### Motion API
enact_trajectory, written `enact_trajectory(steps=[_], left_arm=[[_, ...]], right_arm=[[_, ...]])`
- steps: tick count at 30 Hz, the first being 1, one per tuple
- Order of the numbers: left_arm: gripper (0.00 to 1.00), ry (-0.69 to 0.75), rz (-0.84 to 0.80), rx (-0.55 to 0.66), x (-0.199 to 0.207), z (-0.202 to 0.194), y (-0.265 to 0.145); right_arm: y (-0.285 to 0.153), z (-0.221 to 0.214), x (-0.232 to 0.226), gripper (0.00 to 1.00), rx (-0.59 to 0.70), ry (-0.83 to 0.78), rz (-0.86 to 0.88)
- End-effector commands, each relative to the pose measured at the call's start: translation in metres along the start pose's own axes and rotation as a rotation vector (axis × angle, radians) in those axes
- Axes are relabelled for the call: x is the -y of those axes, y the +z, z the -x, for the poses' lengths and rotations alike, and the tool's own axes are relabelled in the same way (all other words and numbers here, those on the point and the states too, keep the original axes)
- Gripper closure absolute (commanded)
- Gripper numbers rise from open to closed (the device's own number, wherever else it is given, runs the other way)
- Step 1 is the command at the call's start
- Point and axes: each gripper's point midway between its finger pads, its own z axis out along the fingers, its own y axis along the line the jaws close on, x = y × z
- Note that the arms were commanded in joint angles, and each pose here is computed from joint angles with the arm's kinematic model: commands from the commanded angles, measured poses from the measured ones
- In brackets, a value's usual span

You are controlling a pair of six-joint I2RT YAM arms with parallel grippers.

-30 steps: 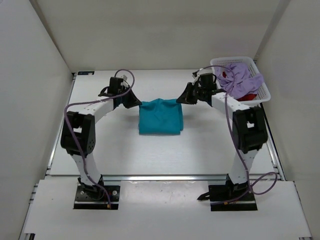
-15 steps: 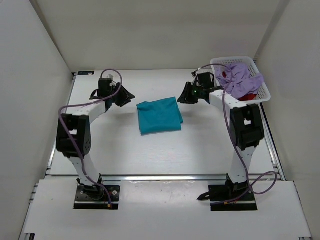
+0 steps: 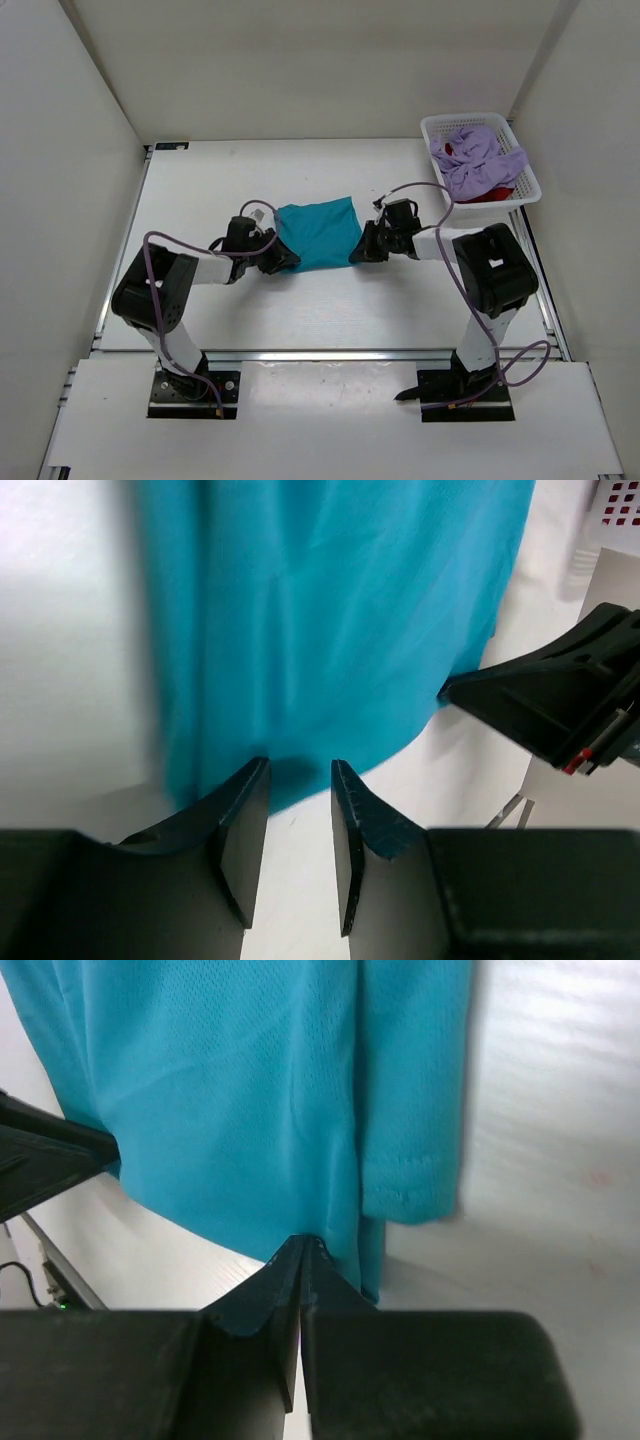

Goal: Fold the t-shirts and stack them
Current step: Fold the long partially folded tshirt into a neat square

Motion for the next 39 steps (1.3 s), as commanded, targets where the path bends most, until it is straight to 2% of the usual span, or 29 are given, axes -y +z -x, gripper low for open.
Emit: enact_trajectory(steps=[1, 5, 9, 12, 15, 18, 21, 27, 31, 35, 36, 37, 38, 39], left_arm=[[0.58, 0.007, -0.009, 0.031, -0.011, -0.012, -0.022], [0.56, 0.048, -0.048, 0.07, 0.009, -0.005, -0.044], [0.53, 0.113, -0.123, 0.175, 0.059, 0.029, -0.058], [0.53, 0.131, -0.134, 0.191, 0.08, 0.052, -0.046], [0.54, 0.095, -0.116, 0.16, 0.077, 0.072, -0.016], [0.56, 0.036, -0.069, 0.146, 0.055, 0.094, 0.011], [0.56, 0.006, -0.013, 0.144, 0.029, 0.109, 0.03], [0.57, -0.075, 0.002, 0.214, -0.006, 0.132, 0.023], [0.55, -0.062, -0.064, 0.237, 0.012, 0.127, 0.013], [0.39, -0.001, -0.12, 0.312, 0.042, 0.139, -0.023], [0.25, 0.017, -0.103, 0.345, 0.037, 0.146, -0.03], [0.01, 0.026, -0.104, 0.364, 0.042, 0.149, -0.04], [0.01, 0.037, -0.064, 0.361, 0.033, 0.148, -0.044], [0.01, 0.072, -0.057, 0.376, 0.036, 0.151, -0.05]], right_arm=[[-0.009, -0.004, 0.002, 1.0, 0.053, -0.032, -0.011], [-0.029, 0.002, -0.023, 1.0, 0.084, -0.092, 0.012], [-0.046, 0.042, -0.053, 1.0, 0.149, -0.137, 0.081], [-0.039, 0.075, -0.068, 1.0, 0.179, -0.173, 0.103], [-0.022, 0.1, -0.07, 1.0, 0.172, -0.158, 0.15], [-0.006, 0.125, -0.062, 1.0, 0.174, -0.131, 0.168], [0.024, 0.129, -0.037, 1.0, 0.104, -0.081, 0.146], [0.04, 0.137, -0.003, 1.0, 0.092, -0.037, 0.073], [0.038, 0.142, -0.006, 1.0, 0.093, -0.04, 0.084], [0.03, 0.149, -0.031, 1.0, 0.093, -0.113, 0.071], [0.022, 0.152, -0.041, 0.97, 0.105, -0.122, 0.084], [0.012, 0.158, -0.053, 0.89, 0.131, -0.143, 0.104], [0.012, 0.151, -0.055, 0.78, 0.123, -0.148, 0.105], [-0.001, 0.154, -0.067, 0.73, 0.146, -0.166, 0.128]])
